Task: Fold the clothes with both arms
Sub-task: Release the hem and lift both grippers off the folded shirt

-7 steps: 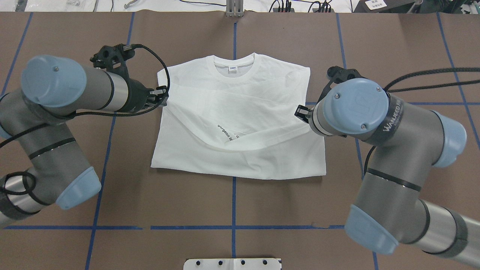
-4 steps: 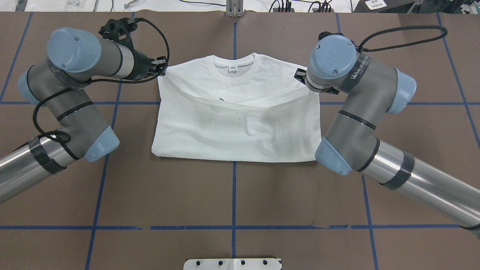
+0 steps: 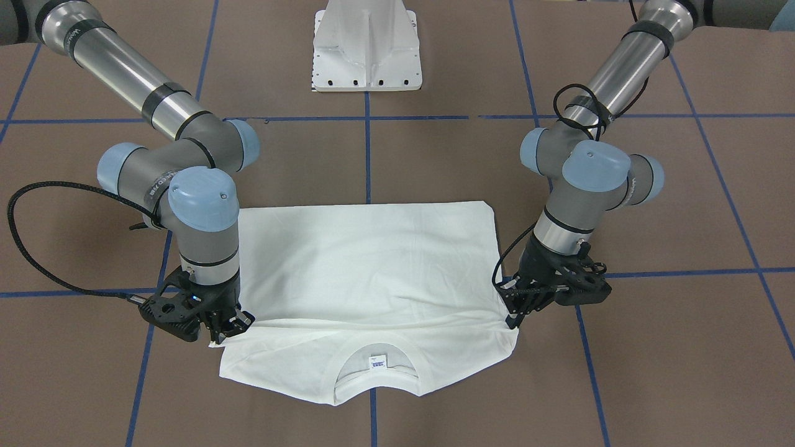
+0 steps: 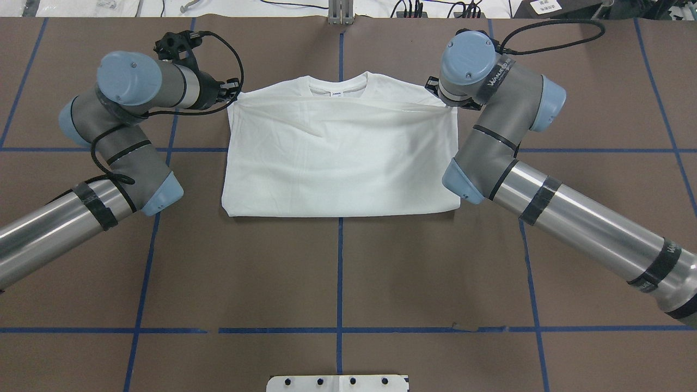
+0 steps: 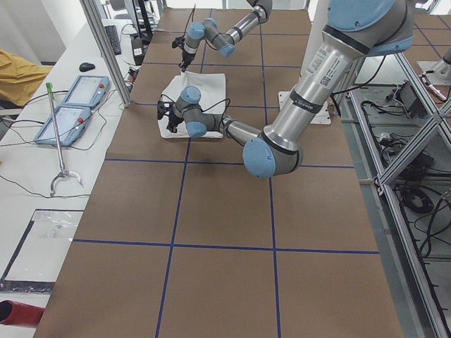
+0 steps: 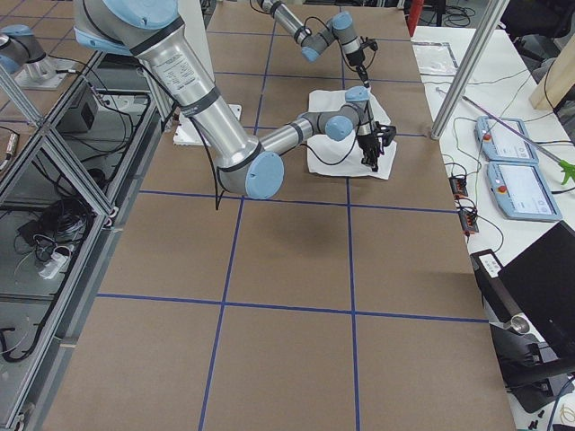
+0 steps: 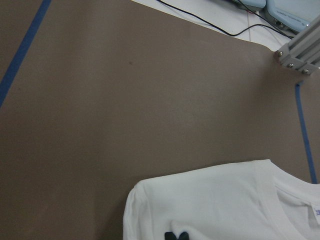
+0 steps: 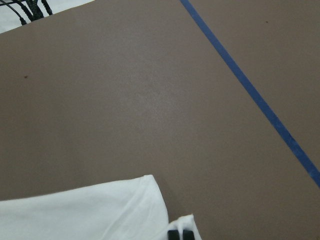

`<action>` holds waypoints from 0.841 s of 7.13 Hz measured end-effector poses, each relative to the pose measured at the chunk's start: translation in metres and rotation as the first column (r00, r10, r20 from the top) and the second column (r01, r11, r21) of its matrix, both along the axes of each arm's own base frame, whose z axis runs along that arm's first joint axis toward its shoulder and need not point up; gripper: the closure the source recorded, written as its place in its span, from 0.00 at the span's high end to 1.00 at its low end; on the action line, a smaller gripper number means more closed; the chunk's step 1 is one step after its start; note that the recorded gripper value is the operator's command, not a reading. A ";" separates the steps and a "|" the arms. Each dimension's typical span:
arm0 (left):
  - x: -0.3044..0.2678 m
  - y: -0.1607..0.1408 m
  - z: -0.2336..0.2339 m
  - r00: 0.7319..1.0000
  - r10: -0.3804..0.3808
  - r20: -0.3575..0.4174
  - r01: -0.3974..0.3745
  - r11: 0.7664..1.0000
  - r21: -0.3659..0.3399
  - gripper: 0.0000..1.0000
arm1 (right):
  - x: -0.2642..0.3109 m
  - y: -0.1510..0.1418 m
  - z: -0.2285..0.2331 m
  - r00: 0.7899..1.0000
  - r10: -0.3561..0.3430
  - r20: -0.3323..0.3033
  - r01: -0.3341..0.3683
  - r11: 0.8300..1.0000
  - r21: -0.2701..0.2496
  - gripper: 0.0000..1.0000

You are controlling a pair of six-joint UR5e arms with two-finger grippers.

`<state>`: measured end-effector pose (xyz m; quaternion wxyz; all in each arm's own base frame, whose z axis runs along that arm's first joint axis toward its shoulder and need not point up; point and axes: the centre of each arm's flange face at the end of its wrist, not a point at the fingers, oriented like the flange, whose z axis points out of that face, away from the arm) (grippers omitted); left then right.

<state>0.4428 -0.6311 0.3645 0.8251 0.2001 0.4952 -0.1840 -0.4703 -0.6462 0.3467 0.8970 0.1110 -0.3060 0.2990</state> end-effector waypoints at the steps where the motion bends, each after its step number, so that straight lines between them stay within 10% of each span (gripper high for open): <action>1: 0.002 -0.003 0.005 1.000 -0.003 0.006 0.003 1.000 0.000 0.09 | -0.003 -0.006 0.000 1.000 0.002 -0.004 -0.002 1.000 -0.003 0.00; 3: 0.004 -0.005 0.008 1.000 -0.005 0.011 0.005 1.000 0.000 0.26 | -0.010 -0.014 -0.008 1.000 0.003 -0.005 -0.004 1.000 -0.004 0.06; 6: -0.002 -0.004 0.014 1.000 0.007 0.022 -0.008 0.999 0.039 0.44 | -0.013 -0.017 -0.020 1.000 0.005 0.006 -0.005 1.000 0.004 0.49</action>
